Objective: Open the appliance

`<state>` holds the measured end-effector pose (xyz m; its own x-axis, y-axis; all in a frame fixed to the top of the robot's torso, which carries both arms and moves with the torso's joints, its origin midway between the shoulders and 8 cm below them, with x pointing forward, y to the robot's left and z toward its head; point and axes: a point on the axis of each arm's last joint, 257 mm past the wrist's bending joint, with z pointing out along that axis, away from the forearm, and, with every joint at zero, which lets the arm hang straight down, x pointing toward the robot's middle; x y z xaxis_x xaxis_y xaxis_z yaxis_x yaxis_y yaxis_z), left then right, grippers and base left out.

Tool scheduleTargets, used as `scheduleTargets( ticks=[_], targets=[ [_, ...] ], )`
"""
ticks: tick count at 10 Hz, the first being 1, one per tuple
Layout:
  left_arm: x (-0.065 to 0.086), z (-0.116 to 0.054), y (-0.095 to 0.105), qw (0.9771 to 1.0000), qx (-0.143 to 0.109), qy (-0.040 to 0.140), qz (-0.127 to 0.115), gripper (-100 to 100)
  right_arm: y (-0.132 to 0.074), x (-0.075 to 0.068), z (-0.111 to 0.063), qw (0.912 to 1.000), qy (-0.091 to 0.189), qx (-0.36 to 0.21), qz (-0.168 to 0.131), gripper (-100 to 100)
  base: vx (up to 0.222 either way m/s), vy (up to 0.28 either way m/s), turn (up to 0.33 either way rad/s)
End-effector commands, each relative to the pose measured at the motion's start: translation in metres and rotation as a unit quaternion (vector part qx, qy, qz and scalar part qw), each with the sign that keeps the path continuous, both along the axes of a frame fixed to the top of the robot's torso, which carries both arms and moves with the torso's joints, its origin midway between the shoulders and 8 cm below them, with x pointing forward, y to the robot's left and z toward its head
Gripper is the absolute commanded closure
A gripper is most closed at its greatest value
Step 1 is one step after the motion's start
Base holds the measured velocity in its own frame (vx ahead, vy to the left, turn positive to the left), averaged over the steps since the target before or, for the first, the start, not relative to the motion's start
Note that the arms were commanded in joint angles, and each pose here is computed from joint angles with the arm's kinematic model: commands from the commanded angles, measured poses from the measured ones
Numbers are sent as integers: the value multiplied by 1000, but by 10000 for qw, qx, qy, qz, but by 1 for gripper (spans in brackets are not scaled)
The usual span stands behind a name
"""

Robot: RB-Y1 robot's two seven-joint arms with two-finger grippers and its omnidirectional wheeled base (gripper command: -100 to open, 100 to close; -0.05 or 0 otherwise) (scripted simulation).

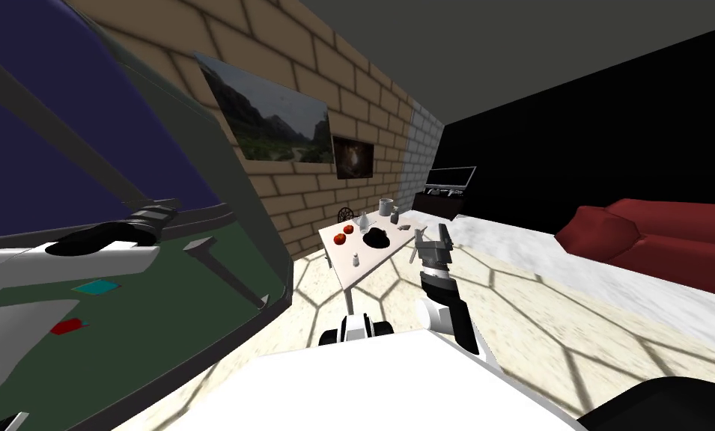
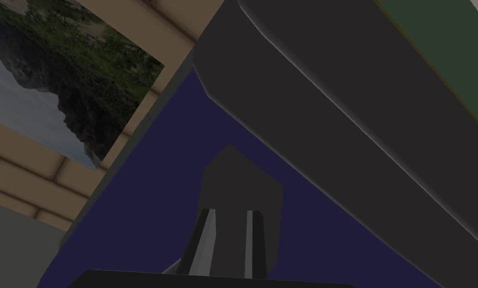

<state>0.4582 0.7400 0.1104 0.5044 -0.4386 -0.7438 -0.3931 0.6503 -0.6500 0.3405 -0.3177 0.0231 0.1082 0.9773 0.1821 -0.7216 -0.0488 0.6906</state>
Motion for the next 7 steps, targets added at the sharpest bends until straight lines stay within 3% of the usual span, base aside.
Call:
scheduleTargets(
  ticks=[1, 2, 3, 5, 6, 7],
  targets=[
    [11, 2, -17, 9997, 10, -7, -229, 100, 0, 0, 0, 10000, 0, 0, 1, 0, -340, 73, -81],
    [18, 4, -30, 9992, 21, -14, -396, 100, 0, 0, 0, 10000, -1, 1, 1, 0, -379, 84, -62],
    [18, 4, -30, 9992, 21, -14, -396, 100, 0, 0, 0, 10000, -1, 1, 1, 0, -300, 42, -55],
    [31, 6, -57, 9973, 30, -19, -734, 100, 0, 0, 0, 10000, 0, 1, 1, 0, -373, 41, -11],
    [31, 6, -57, 9973, 30, -19, -734, 100, 0, 0, 0, 10000, -1, 0, 1, 0, -361, 113, -74],
    [37, 6, -71, 9959, 30, -16, -904, 100, 0, 0, 0, 10000, 0, 0, 1, 0, -336, 114, -55]
  ],
)
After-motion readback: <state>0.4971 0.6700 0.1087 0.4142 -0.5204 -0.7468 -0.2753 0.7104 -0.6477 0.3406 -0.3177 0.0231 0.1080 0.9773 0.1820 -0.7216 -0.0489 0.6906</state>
